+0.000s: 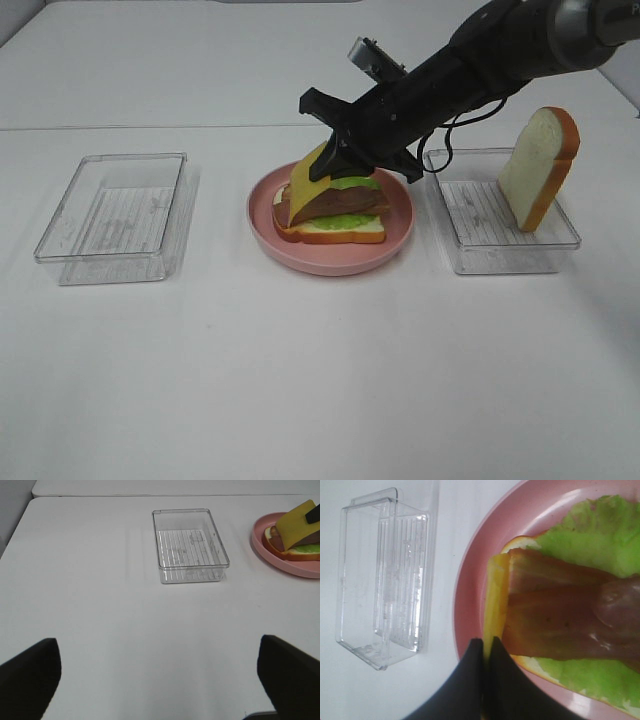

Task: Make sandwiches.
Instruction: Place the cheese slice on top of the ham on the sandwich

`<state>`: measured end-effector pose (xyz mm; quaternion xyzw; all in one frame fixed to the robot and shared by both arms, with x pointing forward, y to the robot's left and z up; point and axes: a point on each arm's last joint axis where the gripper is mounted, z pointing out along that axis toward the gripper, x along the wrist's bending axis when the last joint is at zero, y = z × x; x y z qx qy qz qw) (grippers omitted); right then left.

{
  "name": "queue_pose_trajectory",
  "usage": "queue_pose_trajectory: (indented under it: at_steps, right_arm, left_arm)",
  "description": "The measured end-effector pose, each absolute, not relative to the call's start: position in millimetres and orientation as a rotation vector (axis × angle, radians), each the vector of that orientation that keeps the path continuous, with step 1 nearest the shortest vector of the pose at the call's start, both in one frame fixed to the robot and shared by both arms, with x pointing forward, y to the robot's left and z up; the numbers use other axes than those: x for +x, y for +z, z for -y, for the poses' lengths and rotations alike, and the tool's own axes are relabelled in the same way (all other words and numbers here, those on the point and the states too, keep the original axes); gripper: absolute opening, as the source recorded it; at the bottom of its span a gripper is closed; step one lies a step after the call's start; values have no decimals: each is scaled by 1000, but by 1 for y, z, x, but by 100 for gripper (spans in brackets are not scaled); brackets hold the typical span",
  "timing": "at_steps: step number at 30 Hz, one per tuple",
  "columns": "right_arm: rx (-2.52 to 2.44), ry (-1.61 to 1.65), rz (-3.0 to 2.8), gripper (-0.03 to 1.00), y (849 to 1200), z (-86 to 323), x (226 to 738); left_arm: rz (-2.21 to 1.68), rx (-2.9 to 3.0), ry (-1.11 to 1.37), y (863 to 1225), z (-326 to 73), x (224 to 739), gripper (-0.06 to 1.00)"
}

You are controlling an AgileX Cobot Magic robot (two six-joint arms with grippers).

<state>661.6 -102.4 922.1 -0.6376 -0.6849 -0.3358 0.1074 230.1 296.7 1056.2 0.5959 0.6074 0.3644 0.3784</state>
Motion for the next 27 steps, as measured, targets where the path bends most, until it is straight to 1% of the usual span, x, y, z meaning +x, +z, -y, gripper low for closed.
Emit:
queue_pose_trajectory:
  at_steps: [23,24,25,26,27]
  right_arm:
    - [-1930,-840,2176,3,914,114,661]
    - [-1932,-838,2177,6,914,114,661]
    - [-1932,-838,2177,6,914,114,661]
    - [-1933,-839,2186,17,914,114,661]
    - [-1933,-840,2192,23,914,114,661]
  left_arm:
    - [-1552,1523,931,1056,-297,230,99]
    - [-1552,1523,931,1056,-297,230,99]
    - [-1552,1523,931,1056,-297,230,99]
    - [-1552,1523,931,1056,-297,230,99]
    - [-1552,1523,931,1056,-297,230,99]
